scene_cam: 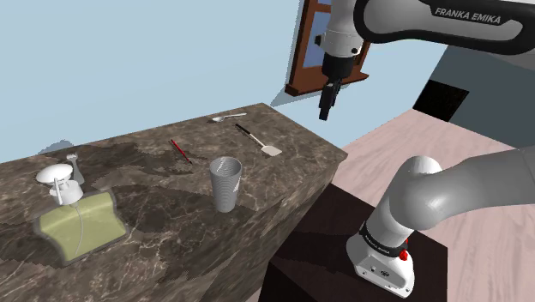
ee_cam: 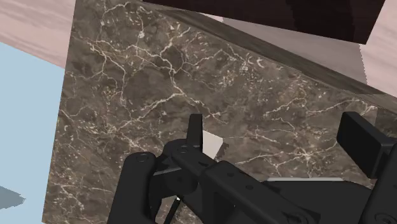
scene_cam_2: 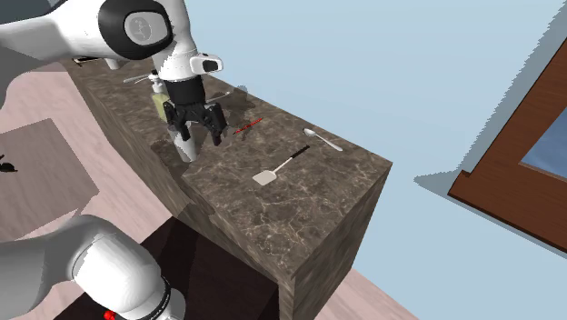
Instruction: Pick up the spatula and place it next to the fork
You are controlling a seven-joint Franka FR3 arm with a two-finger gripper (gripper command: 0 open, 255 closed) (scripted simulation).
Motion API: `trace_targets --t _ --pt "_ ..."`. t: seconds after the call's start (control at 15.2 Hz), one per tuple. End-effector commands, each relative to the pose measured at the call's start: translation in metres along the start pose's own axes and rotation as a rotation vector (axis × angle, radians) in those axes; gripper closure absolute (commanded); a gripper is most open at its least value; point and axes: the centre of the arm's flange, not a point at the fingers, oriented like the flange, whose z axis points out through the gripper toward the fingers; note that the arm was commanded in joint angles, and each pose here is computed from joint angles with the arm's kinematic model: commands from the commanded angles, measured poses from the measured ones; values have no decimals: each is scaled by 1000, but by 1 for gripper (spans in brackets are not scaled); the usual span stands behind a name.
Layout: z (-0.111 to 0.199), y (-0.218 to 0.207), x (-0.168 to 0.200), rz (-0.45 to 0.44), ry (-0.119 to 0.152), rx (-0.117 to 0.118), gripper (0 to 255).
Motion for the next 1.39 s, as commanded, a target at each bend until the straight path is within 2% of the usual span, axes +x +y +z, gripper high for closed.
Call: trace_targets --t 0.0,1.32 --pt "0 0 0 0 0 0 0" --pt "151 71 194 295 79 70 0"
